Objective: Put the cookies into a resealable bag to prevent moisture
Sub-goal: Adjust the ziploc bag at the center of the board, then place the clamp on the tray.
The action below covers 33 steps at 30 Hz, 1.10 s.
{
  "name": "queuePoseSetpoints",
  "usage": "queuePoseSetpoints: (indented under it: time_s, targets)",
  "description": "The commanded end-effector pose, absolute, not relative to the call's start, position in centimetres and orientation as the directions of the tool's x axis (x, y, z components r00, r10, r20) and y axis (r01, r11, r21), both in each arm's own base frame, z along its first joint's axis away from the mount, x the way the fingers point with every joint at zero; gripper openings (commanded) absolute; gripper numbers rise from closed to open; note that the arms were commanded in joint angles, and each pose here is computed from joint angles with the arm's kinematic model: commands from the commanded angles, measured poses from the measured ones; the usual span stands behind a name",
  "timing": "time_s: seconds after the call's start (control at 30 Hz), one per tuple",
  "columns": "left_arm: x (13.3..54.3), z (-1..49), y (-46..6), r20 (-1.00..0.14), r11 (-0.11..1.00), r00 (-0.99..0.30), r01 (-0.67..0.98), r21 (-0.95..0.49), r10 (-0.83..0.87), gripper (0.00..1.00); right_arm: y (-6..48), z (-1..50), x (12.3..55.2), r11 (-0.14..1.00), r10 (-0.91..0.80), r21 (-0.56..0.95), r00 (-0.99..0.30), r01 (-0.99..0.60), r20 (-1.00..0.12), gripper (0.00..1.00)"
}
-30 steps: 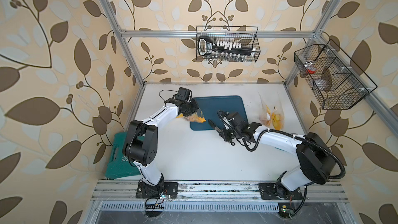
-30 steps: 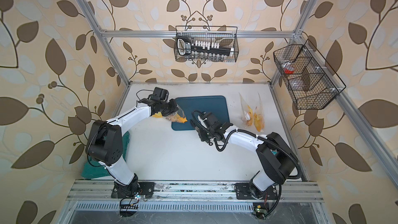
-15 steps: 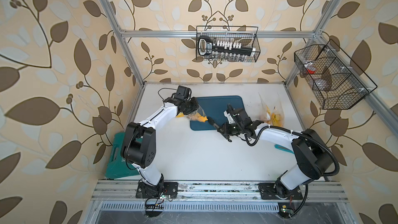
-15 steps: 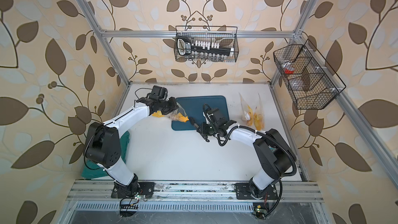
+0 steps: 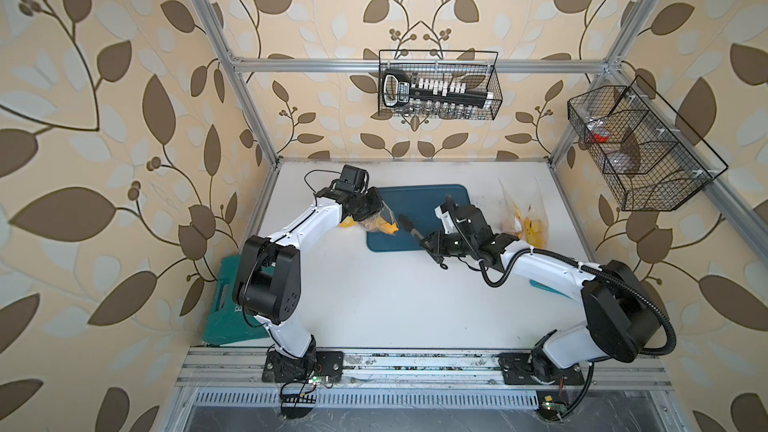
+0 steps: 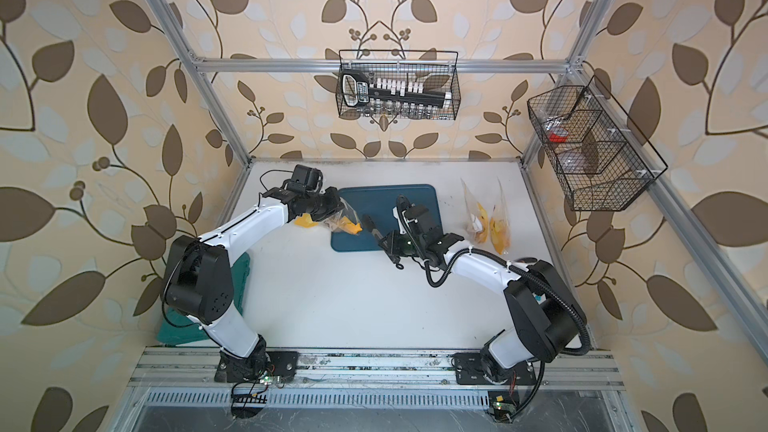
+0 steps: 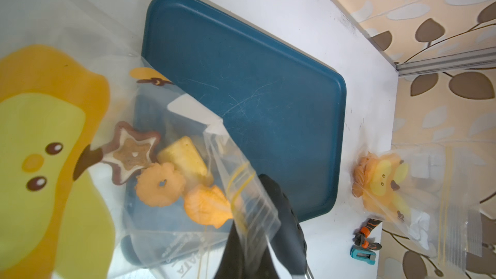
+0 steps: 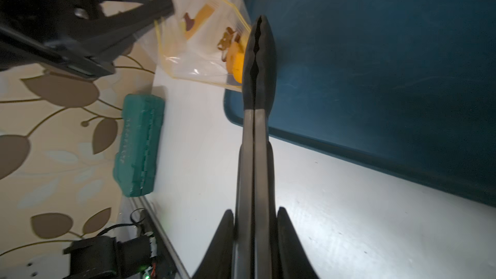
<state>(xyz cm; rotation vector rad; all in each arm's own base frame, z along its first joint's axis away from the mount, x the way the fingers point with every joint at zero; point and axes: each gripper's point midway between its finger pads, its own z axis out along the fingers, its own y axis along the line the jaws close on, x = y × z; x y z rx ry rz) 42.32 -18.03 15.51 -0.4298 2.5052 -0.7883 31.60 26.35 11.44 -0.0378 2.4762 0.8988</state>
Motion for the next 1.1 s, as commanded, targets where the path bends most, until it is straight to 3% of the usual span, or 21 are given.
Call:
queuePoseSetpoints:
  time_s: [0.0,0.27,0.5,0.77,0.87,1.03,1.07]
  targets:
    - [42.6,19.5,-17.3,-0.41,0.774,-0.795,-0.115,-0.623,-0.448,0.0,21.4,9.1,31.2,0.914,0.106,0.387,-0.845,-0.126,-0.525,0.02]
    - [42.3,20.1,-17.0,-0.419,0.774,-0.788,-0.113,-0.623,-0.452,0.0,15.6,5.6,29.4,0.992,0.04,0.126,-0.845,-0.032,-0.534,0.09]
    - [42.1,20.1,-17.0,-0.418,0.774,-0.788,-0.113,-0.623,-0.452,0.0,13.9,3.1,28.1,0.999,-0.039,0.012,-0.898,-0.049,-0.439,0.36]
    - [42.0,20.0,-17.0,-0.418,0.776,-0.79,-0.111,-0.621,-0.448,0.0,13.6,1.0,27.7,0.998,-0.033,0.043,-0.94,-0.051,-0.339,0.52]
    - [42.0,19.8,-17.0,-0.412,0.775,-0.793,-0.116,-0.621,-0.449,0.0,13.5,1.1,28.0,0.997,-0.024,0.061,-0.941,-0.047,-0.337,0.62]
    - [42.0,19.8,-17.0,-0.415,0.775,-0.79,-0.116,-0.621,-0.451,0.0,13.3,2.5,28.7,0.996,-0.012,0.081,-0.924,-0.046,-0.381,0.98]
    - [42.0,19.8,-17.0,-0.415,0.776,-0.791,-0.116,-0.62,-0.45,0.0,13.4,2.9,28.9,0.995,-0.009,0.086,-0.919,-0.046,-0.393,1.0]
